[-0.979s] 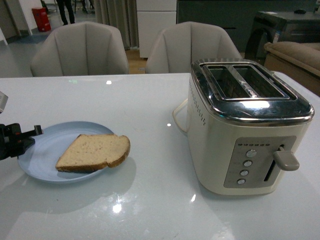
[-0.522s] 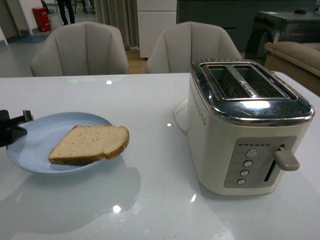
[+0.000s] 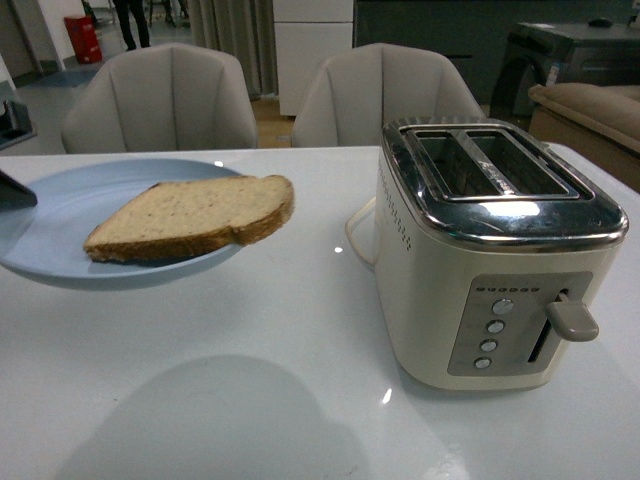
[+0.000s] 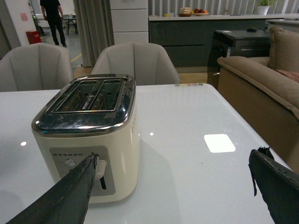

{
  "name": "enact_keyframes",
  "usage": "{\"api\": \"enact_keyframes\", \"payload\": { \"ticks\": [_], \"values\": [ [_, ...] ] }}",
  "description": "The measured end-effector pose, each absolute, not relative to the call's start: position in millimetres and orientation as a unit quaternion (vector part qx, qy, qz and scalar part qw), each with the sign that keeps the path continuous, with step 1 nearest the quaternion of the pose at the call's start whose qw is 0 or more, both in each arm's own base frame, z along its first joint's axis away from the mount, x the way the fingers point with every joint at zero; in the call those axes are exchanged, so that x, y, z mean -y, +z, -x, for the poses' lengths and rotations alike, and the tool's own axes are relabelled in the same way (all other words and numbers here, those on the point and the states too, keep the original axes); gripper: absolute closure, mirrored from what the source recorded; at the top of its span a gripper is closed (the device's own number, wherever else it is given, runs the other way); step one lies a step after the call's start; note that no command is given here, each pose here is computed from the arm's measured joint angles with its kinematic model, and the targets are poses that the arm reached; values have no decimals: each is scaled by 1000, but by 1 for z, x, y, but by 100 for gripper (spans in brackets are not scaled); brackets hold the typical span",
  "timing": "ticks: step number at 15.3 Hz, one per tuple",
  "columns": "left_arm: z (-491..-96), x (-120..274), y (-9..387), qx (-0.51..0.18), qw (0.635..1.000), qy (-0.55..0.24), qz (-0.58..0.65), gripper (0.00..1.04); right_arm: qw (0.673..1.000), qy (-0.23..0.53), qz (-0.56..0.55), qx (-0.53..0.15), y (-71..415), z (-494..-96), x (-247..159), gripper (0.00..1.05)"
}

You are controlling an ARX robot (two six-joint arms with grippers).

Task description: Left arm holds plate, right arm toasts bread

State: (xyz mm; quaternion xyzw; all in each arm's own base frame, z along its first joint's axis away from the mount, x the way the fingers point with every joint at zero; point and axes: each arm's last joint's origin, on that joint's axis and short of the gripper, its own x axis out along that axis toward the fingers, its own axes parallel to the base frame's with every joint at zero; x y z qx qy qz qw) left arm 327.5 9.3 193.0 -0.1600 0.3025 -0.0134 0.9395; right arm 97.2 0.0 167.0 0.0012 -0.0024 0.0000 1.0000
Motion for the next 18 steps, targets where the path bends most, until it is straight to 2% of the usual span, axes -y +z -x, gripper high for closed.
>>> {"api": "enact_keyframes", "payload": {
  "ticks": [4, 8, 11, 18],
  "values": [
    [-297, 46, 247, -265, 949, -63, 161, 103, 1000, 0, -1, 2, 167, -97, 0, 6],
    [-285, 85, 277, -266, 944, -103, 163, 103, 1000, 0, -1, 2, 167, -97, 0, 6],
    [-288, 84, 280, -277, 938, -100, 185, 103, 1000, 0, -1, 2, 167, -97, 0, 6],
    [-313, 73, 258, -285, 932, -86, 207, 103, 1000, 0, -1, 2, 167, -97, 0, 6]
  ]
}}
